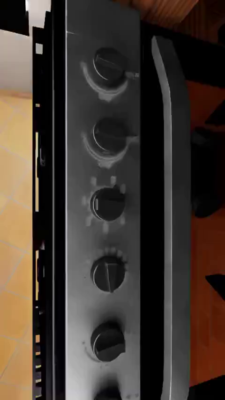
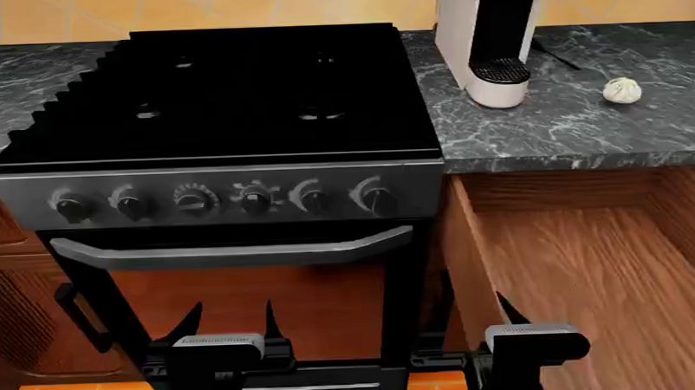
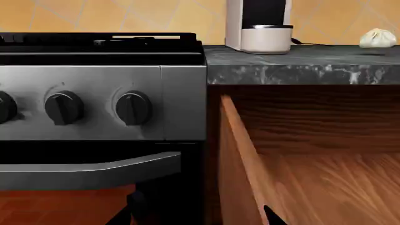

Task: Close the right drawer.

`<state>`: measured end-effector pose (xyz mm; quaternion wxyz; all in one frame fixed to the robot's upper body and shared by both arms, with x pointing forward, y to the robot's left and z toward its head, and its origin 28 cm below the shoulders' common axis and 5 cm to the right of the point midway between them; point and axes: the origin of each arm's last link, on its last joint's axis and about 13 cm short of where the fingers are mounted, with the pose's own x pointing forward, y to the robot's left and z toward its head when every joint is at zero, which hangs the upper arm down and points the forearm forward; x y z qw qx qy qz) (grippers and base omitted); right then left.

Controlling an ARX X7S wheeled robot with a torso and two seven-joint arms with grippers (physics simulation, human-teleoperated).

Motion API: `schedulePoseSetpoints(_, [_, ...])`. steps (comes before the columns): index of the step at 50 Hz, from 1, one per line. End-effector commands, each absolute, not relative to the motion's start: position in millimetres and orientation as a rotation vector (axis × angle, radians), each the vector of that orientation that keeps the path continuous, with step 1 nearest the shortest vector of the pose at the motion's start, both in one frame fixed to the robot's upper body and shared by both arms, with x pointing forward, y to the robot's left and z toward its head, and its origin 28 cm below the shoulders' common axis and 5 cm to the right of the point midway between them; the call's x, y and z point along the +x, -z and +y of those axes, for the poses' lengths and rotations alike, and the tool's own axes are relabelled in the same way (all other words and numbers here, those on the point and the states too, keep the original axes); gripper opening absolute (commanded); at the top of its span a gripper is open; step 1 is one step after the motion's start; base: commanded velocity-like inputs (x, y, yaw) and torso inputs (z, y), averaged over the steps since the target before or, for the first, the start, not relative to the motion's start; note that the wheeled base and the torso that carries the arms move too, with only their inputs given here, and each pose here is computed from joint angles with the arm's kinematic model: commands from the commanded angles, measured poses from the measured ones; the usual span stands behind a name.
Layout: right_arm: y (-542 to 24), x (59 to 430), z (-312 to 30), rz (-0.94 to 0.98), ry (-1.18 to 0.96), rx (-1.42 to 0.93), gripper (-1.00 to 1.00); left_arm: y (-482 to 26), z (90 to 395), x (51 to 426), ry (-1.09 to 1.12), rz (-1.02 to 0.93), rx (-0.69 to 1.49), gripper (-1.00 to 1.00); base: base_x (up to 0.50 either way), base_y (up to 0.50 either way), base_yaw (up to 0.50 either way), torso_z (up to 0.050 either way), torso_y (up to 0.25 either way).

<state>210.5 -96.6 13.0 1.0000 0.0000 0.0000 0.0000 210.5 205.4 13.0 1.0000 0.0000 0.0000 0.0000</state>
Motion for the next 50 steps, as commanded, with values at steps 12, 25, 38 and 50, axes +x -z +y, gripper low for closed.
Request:
schedulePoseSetpoints(12, [-13,210,-96,0.002,0.002,0.003,1.0,-12,206,212,-0.007,0.008,0.004,1.0,0.0,0.0,0.0,0.0,0.0])
schedulePoseSetpoints(25, [-11,341,-35,0.167,-0.236,-0.069,1.0,-19,255,279,-0.214,0.007,0.105,1.0,0.0,0.0,0.0,0.0,0.0])
schedulePoseSetpoints(38, [-59,355,-27,0.061,-0.227,-0.102,1.0,-70,260,265,-0.232,-0.003,0.115,1.0,0.0,0.0,0.0,0.0,0.0])
schedulePoseSetpoints(50, [-146,328,-33,-0.012,-0.24,-0.173,1.0,-152,271,238,-0.186,-0.074,0.106,1.0,0.0,0.0,0.0,0.0,0.0])
